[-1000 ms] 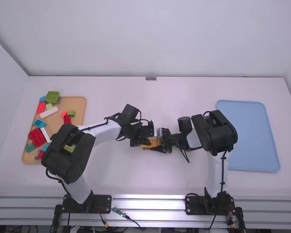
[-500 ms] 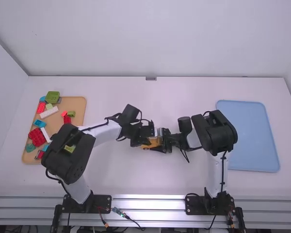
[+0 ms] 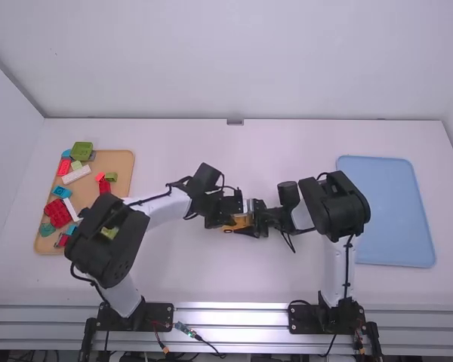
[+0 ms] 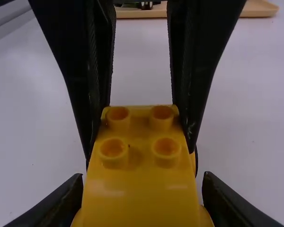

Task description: Assemble lego blocks to make yellow taxi

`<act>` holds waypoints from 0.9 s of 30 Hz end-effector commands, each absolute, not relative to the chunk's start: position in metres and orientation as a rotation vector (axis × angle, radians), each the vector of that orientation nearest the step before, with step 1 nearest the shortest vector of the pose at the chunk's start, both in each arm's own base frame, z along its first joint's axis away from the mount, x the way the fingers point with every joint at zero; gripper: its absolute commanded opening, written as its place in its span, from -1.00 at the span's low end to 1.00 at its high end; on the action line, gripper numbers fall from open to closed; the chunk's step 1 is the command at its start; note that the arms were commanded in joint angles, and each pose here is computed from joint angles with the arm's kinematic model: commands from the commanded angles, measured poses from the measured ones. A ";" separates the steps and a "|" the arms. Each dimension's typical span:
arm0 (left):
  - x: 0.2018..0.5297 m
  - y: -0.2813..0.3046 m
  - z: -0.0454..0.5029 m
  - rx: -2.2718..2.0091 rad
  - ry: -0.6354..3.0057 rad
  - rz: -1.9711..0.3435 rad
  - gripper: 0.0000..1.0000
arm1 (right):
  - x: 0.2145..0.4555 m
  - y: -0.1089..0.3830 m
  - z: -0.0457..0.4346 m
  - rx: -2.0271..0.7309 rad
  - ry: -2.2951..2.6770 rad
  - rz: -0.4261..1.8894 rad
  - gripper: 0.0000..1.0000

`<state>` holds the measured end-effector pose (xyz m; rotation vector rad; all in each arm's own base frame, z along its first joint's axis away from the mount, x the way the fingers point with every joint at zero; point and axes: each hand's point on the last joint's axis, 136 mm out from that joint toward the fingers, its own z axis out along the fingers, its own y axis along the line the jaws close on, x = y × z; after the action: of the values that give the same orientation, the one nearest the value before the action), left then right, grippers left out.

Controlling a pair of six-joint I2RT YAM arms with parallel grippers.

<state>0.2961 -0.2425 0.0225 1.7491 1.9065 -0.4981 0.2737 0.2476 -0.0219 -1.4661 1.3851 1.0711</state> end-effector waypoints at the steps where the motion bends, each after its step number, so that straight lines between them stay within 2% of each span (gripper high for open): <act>1: 0.283 -0.242 0.001 1.785 2.000 -0.463 -0.97 | 0.277 0.245 -0.042 -1.489 1.477 0.986 -0.31; 18: 0.285 -0.243 0.005 1.788 1.996 -0.461 -0.96 | 0.279 0.244 -0.043 -1.482 1.497 0.979 -0.30; 20: 0.286 -0.244 0.005 1.786 1.994 -0.459 -0.90 | 0.279 0.244 -0.044 -1.484 1.501 0.974 -0.30; 21: 0.287 -0.244 0.006 1.783 1.990 -0.460 -0.96 | 0.279 0.244 -0.043 -1.484 1.497 0.977 -0.31; 27: 0.282 -0.242 0.007 1.778 2.056 -0.486 -0.97 | 0.279 0.244 -0.044 -1.491 1.490 0.969 -0.36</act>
<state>0.2944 -0.2409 0.0228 1.7697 1.9662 -0.4586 0.2730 0.2486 -0.0220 -1.4700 1.3823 1.0716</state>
